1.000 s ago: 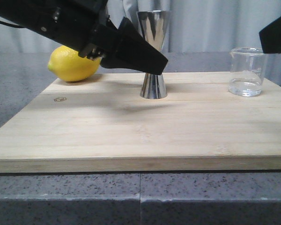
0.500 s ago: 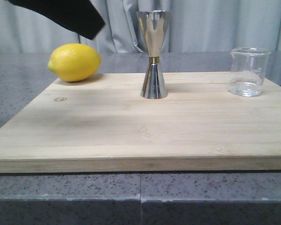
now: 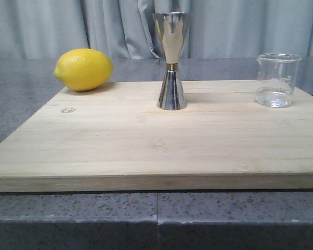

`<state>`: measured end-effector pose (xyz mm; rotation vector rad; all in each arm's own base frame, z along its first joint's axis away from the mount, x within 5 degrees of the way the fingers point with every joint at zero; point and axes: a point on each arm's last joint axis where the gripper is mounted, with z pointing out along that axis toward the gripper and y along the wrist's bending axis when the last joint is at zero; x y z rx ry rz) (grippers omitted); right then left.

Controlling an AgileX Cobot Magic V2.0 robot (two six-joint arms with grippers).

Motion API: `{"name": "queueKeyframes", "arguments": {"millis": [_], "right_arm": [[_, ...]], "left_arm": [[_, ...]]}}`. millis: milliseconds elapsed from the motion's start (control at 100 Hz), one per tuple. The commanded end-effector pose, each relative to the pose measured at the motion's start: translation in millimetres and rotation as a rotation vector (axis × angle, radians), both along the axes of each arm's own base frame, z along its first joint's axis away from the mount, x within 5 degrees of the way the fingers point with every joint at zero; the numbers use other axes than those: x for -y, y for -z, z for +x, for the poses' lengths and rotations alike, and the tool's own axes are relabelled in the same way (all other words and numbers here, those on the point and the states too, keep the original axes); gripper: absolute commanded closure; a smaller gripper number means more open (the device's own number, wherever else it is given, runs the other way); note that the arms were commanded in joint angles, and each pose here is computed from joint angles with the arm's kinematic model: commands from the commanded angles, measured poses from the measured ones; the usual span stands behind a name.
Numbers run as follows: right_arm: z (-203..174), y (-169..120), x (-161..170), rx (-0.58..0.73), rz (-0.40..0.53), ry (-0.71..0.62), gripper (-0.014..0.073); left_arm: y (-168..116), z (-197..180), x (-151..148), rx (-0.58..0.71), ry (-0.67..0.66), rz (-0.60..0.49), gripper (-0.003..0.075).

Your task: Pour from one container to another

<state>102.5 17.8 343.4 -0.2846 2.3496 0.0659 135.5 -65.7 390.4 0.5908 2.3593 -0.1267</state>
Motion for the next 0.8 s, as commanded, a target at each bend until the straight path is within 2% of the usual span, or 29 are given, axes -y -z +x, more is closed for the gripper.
{"name": "queueKeyframes", "arguments": {"millis": [0, 40, 180, 340, 560, 670, 790], "right_arm": [[-11.6, -18.7, 3.7, 0.124, 0.042, 0.045, 0.0001], [-18.4, -21.9, 4.5, 0.157, 0.070, 0.063, 0.0001], [-36.9, -27.7, 7.0, 0.228, 0.102, 0.081, 0.0001], [-45.7, -28.7, 8.4, 0.254, 0.106, 0.083, 0.0001], [-45.5, -28.8, 9.2, 0.258, 0.095, 0.087, 0.0001], [-45.3, -29.0, 10.6, 0.263, 0.078, 0.093, 0.0021], [-45.0, -29.3, 11.0, 0.268, 0.074, 0.095, 0.0149]], "left_arm": [[-16.3, -14.2, -19.6, 0.072, -0.166, -0.022, 0.0110], [-18.7, -21.8, -28.8, 0.094, -0.228, -0.022, 0.0110], [-19.7, -41.7, -45.1, 0.146, -0.310, -0.065, 0.0110], [-12.4, -55.5, -53.0, 0.176, -0.317, -0.091, 0.0111], [-11.4, -56.2, -53.4, 0.180, -0.317, -0.092, 0.0119], [-11.5, -56.0, -53.9, 0.184, -0.319, -0.087, 0.0201], [-11.4, -56.1, -53.9, 0.181, -0.319, -0.087, 0.0358]]}}
